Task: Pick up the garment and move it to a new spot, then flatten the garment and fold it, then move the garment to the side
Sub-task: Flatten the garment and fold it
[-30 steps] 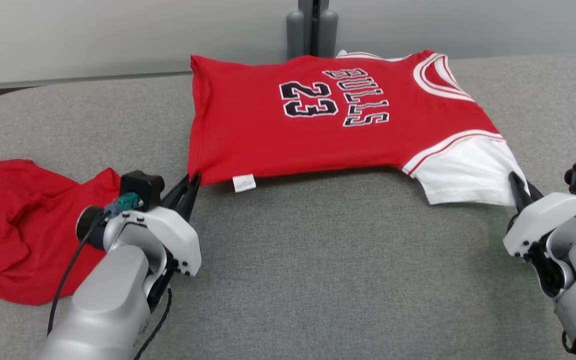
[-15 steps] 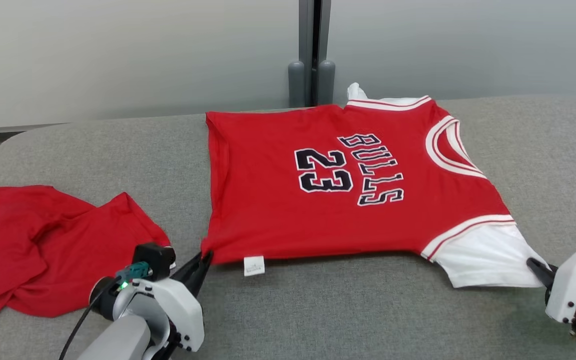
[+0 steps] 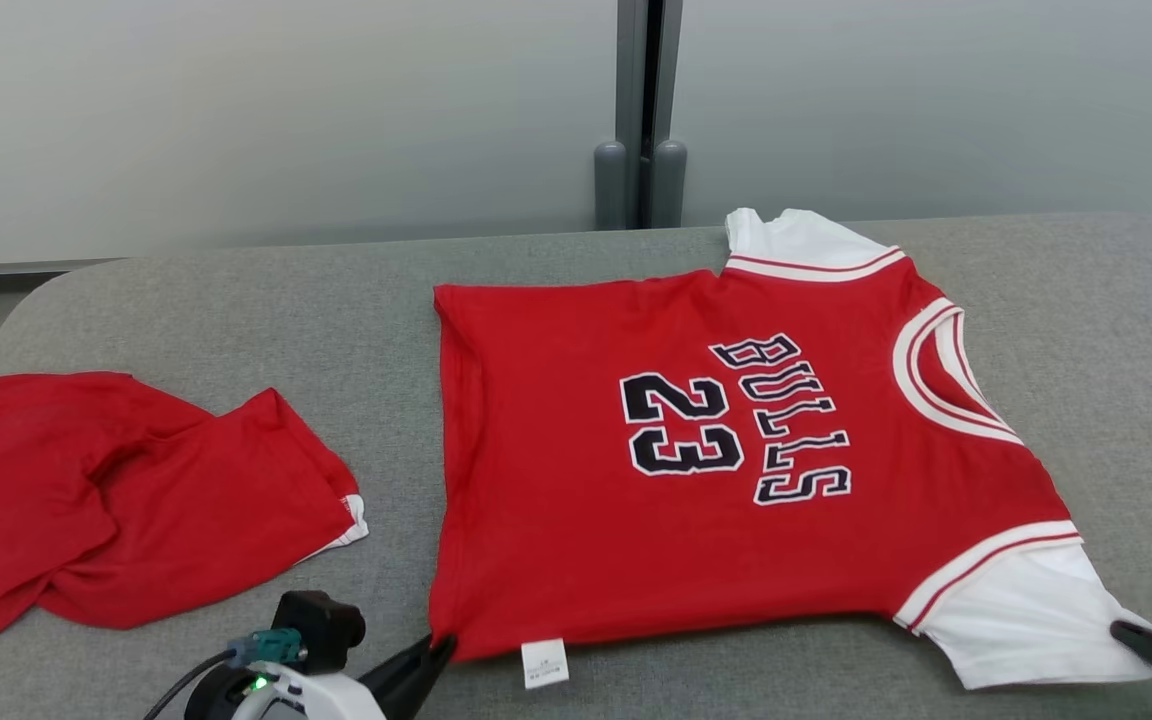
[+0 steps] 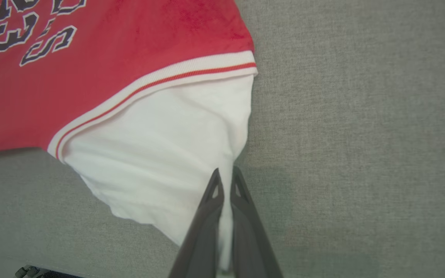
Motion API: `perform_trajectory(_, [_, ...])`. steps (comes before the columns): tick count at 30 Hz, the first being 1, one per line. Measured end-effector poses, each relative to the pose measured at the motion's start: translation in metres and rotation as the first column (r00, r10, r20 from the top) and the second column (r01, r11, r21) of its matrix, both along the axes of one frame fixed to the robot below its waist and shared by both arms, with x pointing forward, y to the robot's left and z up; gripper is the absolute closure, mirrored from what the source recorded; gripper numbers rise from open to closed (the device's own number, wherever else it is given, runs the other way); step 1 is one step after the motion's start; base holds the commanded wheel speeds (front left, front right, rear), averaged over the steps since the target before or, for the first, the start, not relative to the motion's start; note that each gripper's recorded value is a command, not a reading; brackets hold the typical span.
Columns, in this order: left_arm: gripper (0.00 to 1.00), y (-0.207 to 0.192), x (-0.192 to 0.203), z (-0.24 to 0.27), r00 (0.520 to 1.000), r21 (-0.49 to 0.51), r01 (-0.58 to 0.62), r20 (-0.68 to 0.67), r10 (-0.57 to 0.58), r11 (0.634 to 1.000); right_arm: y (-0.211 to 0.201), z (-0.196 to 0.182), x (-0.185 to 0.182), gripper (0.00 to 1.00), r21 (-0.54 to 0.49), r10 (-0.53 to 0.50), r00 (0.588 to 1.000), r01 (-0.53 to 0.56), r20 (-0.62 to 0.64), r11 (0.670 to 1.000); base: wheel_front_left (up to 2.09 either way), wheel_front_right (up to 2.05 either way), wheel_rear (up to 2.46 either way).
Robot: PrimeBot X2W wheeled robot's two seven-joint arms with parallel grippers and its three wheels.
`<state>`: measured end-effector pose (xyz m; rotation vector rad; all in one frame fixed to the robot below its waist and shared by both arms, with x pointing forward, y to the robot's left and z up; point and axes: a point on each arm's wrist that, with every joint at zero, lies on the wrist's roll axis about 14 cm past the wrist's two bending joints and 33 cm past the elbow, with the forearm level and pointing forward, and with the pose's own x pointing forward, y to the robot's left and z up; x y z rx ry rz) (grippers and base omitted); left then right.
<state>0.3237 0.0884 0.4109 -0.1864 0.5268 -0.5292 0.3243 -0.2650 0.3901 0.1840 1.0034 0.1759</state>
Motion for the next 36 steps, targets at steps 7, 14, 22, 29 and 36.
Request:
perform_trajectory(7, [1.00,0.003,-0.031,0.008,0.995,0.032,0.069,-0.072,-0.067,0.997,0.000,0.004,-0.017,1.00,0.015,0.012,0.999,-0.012,-0.044,1.000,0.00,0.00,0.00])
perform_trajectory(14, [1.00,0.004,-0.021,0.030,0.999,0.028,0.047,-0.020,-0.047,0.998,-0.002,0.025,-0.004,1.00,-0.023,0.020,1.000,-0.019,0.019,1.000,0.00,0.00,0.00])
perform_trajectory(22, [1.00,0.010,0.001,0.050,0.998,0.067,0.043,0.032,-0.045,0.997,0.007,0.048,0.014,1.00,-0.058,0.060,0.998,-0.058,0.036,0.997,0.00,0.00,0.00])
perform_trajectory(29, [1.00,0.003,0.018,0.045,0.994,0.111,0.104,0.007,-0.105,0.988,0.010,0.061,0.049,1.00,-0.088,0.064,0.997,-0.060,0.042,0.994,0.00,0.00,0.00])
perform_trajectory(36, [1.00,-0.001,0.046,0.034,0.990,0.143,0.143,-0.020,-0.141,0.979,0.017,0.072,0.098,1.00,-0.124,0.078,0.994,-0.069,0.071,0.990,0.00,0.00,0.00])
